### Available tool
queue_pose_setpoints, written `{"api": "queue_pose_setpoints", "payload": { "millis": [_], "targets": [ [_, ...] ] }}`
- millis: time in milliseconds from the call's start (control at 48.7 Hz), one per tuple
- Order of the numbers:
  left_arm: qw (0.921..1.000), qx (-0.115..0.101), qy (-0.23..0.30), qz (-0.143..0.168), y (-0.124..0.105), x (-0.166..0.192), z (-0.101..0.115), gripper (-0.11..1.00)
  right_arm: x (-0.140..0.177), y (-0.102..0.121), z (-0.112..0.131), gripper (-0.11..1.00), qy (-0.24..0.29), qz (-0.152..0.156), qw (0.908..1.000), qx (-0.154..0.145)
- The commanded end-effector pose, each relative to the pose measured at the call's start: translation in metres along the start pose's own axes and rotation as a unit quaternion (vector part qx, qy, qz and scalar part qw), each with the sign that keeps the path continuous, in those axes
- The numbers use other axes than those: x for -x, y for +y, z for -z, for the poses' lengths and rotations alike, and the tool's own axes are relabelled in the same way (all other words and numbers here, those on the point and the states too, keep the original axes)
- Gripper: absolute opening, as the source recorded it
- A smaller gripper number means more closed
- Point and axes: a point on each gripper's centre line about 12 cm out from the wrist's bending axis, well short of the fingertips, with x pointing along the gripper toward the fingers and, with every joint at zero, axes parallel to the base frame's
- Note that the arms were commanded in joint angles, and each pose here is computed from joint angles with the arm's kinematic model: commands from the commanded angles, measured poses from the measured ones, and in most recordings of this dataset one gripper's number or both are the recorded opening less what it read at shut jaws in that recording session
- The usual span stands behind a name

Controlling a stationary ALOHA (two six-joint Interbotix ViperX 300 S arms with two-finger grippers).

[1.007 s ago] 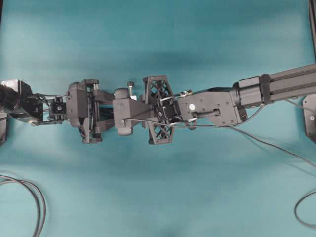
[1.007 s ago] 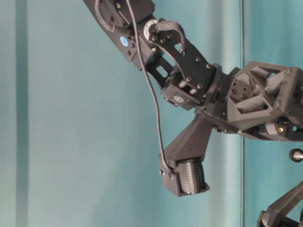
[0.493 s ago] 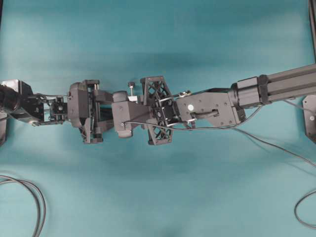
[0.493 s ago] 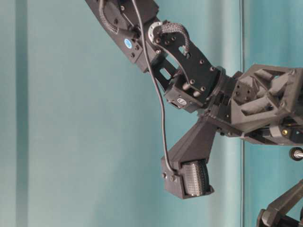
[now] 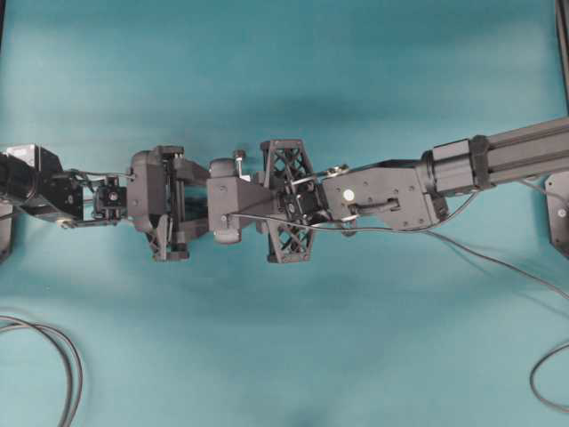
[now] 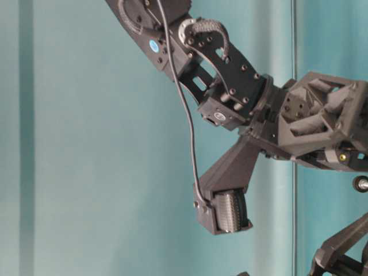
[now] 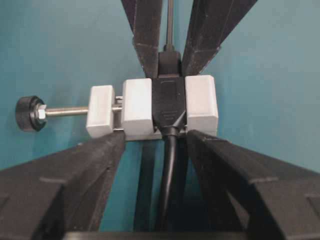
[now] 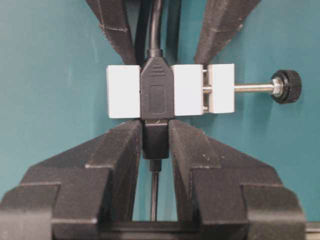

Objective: Insert the USB cable into the female connector supported by the left arm.

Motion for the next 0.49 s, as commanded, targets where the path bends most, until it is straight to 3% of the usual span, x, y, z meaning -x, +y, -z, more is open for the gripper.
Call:
{"api": "queue_pose_setpoints", "payload": {
  "millis": [0, 103, 164, 349, 473],
  "targets": [
    [0.9996, -0.011, -0.010, 0.022, -0.014, -0.004, -0.010, 0.84, 0.024, 0.002, -0.022, 0.28, -0.047, -0.003, 0.9989, 0.002],
    [0.9996, -0.013, -0.005, 0.023, -0.014, -0.001, -0.009, 0.84, 0.024, 0.005, -0.018, 0.56, -0.043, -0.005, 0.9991, 0.005],
    [0.9996, -0.015, -0.002, 0.023, -0.014, 0.004, -0.008, 0.84, 0.025, 0.007, -0.017, 0.65, -0.043, -0.007, 0.9990, 0.007],
    [0.9994, -0.014, 0.021, 0.023, -0.013, 0.027, 0.004, 0.84, 0.039, 0.009, -0.011, 0.62, -0.052, -0.012, 0.9985, 0.009],
    [0.9993, -0.012, 0.027, 0.022, -0.012, 0.044, 0.006, 0.84, 0.054, 0.005, 0.009, 0.62, -0.051, -0.013, 0.9986, 0.007]
  ]
}}
